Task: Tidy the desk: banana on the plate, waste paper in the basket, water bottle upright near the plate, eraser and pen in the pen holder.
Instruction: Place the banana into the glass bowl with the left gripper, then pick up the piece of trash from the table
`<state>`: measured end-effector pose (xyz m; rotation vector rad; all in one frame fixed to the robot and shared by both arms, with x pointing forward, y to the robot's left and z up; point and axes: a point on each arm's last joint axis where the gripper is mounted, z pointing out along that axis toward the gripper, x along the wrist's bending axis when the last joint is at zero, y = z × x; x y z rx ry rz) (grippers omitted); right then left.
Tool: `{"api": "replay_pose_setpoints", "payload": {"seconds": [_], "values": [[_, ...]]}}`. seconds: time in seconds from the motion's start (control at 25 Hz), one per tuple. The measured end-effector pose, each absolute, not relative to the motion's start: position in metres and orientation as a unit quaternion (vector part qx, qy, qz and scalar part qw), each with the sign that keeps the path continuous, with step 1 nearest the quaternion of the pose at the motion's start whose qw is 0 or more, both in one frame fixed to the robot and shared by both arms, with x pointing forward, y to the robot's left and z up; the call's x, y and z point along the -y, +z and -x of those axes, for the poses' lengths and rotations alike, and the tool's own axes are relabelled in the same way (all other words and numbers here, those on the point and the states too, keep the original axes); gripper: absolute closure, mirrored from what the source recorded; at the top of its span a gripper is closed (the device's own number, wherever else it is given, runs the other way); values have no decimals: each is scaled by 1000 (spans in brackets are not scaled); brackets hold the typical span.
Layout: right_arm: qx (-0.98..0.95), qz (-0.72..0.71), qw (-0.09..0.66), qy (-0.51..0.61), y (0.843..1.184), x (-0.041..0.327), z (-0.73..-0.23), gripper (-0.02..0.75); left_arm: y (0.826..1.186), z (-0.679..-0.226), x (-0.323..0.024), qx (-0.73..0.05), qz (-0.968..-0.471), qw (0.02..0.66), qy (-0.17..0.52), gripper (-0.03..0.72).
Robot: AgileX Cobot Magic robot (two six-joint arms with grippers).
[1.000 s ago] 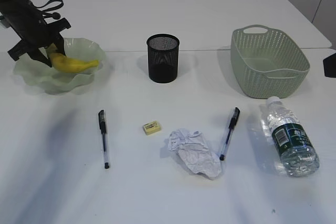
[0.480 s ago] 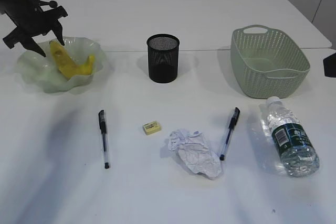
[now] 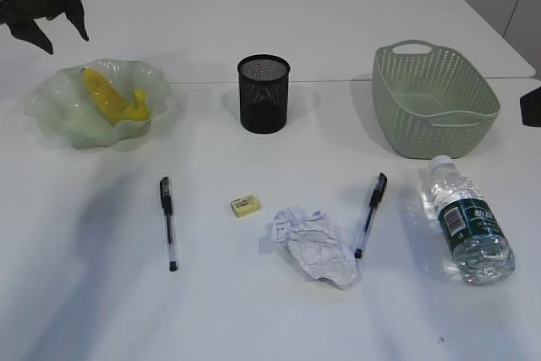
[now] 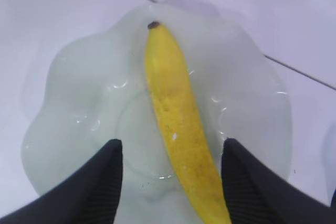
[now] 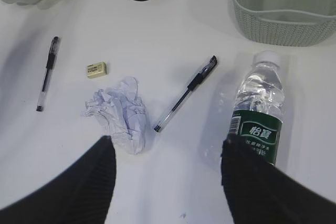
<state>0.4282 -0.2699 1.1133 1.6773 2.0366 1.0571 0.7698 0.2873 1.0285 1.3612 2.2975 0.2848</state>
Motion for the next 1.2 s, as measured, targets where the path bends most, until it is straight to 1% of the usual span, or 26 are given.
{"api": "replay_pose_setpoints", "payload": {"seconds": [0.08, 0.24, 0.44, 0.68, 0.8, 1.0, 1.2], "values": [[-709, -584, 148, 367, 1113, 270, -428, 265, 1042, -767, -286, -817, -514, 237, 111, 268], [-711, -583, 144, 365, 1113, 270, -427, 265, 1073, -758, -285, -797, -529, 262, 126, 269], [-716, -583, 133, 359, 1111, 269, -425, 265, 1106, -745, -275, -749, -580, 280, 156, 291], [-724, -583, 116, 350, 1109, 268, -422, 265, 1130, -729, -264, -729, -598, 287, 167, 312], [-725, -583, 113, 349, 1109, 268, -422, 265, 1131, -715, -261, -732, -608, 264, 159, 314], [-727, -583, 110, 347, 1109, 267, -421, 265, 1108, -683, -261, -736, -637, 166, 159, 314], [-729, -582, 106, 345, 1108, 267, -420, 265, 1079, -649, -266, -741, -653, 97, 127, 314]]}}
